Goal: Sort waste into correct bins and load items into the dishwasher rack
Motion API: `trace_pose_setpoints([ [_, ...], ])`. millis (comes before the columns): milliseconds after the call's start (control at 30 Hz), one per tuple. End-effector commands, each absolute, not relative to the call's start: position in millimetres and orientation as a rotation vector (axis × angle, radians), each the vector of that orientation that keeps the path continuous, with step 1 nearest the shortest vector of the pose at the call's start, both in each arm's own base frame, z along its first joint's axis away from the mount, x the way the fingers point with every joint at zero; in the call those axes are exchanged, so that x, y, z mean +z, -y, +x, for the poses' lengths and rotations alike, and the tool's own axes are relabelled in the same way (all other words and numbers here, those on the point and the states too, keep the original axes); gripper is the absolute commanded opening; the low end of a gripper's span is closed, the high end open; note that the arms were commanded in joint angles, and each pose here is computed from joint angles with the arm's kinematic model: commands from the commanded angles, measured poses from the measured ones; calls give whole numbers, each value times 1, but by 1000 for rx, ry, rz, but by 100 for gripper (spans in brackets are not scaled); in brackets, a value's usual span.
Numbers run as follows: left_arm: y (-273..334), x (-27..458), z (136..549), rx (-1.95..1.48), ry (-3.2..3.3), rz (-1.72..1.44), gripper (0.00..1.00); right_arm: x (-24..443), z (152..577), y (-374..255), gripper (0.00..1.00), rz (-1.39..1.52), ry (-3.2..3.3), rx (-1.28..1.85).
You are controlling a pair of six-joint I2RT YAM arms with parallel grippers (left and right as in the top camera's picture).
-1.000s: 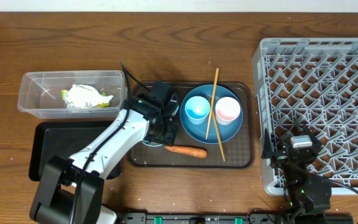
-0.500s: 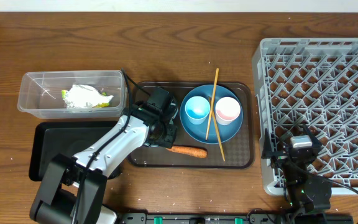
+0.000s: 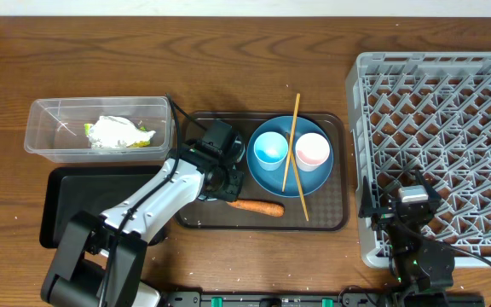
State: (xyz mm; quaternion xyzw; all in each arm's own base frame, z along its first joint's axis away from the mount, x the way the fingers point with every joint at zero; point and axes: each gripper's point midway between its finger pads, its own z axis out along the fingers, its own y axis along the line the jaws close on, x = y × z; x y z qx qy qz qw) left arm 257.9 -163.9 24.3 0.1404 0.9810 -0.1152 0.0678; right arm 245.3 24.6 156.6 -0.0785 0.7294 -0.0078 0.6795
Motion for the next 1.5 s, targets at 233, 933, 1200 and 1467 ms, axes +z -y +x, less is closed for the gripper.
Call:
trace_pose_setpoints([
  [233,159,18,251,-315,-2988,424,12,155,245,-24,99,-183,-1642,-28],
  [933,161,45,255,-357,-2923,334,6,155,245,-24,99,-184,-1642,-28],
  [1200,159,84,260,-415,-2811,251,6,155,245,-24,99,-183,-1642,-28],
  [1467,140,116,259,-438,-2738,133,12,155,245,-24,99,-184,-1642,-28],
])
